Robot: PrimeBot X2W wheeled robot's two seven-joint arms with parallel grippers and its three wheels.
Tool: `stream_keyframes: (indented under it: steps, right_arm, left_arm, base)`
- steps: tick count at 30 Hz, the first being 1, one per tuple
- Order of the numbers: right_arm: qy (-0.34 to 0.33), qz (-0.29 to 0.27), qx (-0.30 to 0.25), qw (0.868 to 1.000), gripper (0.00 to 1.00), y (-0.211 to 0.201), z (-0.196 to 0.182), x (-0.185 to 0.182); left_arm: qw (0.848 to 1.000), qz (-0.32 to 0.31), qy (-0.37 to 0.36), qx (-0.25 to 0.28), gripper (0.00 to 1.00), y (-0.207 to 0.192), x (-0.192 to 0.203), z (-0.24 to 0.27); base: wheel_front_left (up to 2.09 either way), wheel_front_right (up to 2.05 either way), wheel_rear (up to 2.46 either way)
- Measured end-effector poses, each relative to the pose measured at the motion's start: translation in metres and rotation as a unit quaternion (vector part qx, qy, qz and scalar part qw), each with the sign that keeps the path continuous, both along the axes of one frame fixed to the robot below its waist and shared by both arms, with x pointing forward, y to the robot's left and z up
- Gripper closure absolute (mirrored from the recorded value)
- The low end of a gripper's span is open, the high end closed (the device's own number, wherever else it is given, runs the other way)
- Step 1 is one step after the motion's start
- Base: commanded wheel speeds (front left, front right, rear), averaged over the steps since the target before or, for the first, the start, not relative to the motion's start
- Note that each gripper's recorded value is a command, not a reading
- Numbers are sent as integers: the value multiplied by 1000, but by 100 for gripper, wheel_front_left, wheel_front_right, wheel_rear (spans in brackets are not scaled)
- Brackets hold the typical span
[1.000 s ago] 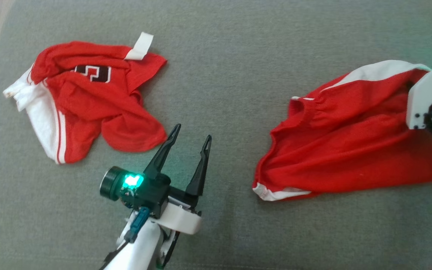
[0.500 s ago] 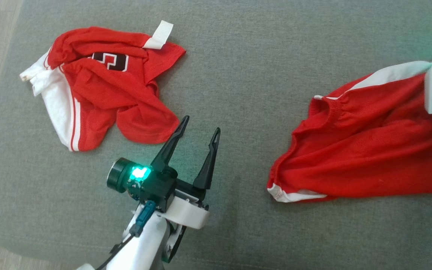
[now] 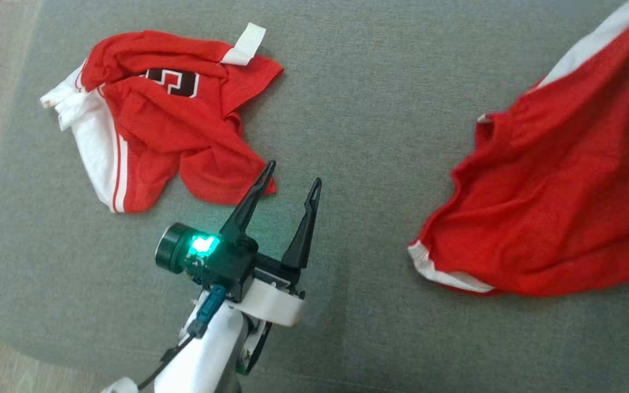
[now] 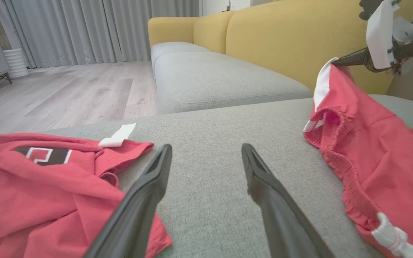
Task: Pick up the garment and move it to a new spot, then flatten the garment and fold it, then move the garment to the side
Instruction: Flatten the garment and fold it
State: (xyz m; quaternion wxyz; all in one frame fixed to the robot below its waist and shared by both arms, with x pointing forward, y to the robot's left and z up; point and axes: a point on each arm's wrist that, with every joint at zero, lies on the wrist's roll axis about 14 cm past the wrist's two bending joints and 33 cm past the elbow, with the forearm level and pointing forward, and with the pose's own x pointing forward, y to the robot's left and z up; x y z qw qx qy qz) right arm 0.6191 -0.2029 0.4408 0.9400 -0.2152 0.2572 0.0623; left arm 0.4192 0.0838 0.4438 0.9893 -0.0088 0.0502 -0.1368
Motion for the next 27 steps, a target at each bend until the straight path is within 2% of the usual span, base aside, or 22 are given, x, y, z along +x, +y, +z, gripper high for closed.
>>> stream_keyframes:
  steps: [4,9,14,15,16,22,27]
  right_arm:
    - [-59,26,-14,998,100,10,27,20]
    - [-162,47,-31,985,100,18,81,52]
    - [-181,53,-47,981,100,22,92,61]
    - [-178,56,-53,981,74,24,90,61]
    - [-175,62,-62,981,2,28,87,61]
    - [-174,64,-60,981,0,32,82,57]
    - [-212,53,2,976,0,33,91,43]
  left_arm:
    - [1000,5,-2,-2,0,3,1,2]
    - [1000,11,2,-1,0,7,-4,1]
    - [1000,25,5,-2,0,15,-5,0]
    - [1000,26,5,-1,0,16,-6,1]
    - [1000,27,5,-1,0,16,-6,1]
    - [1000,30,3,-1,0,16,-5,2]
    - [1000,17,-9,-6,0,7,-2,10]
  base:
    - [0,0,0]
    - [0,0,0]
    - [0,0,0]
    - [0,0,0]
    - [0,0,0]
    - [0,0,0]
    - [0,0,0]
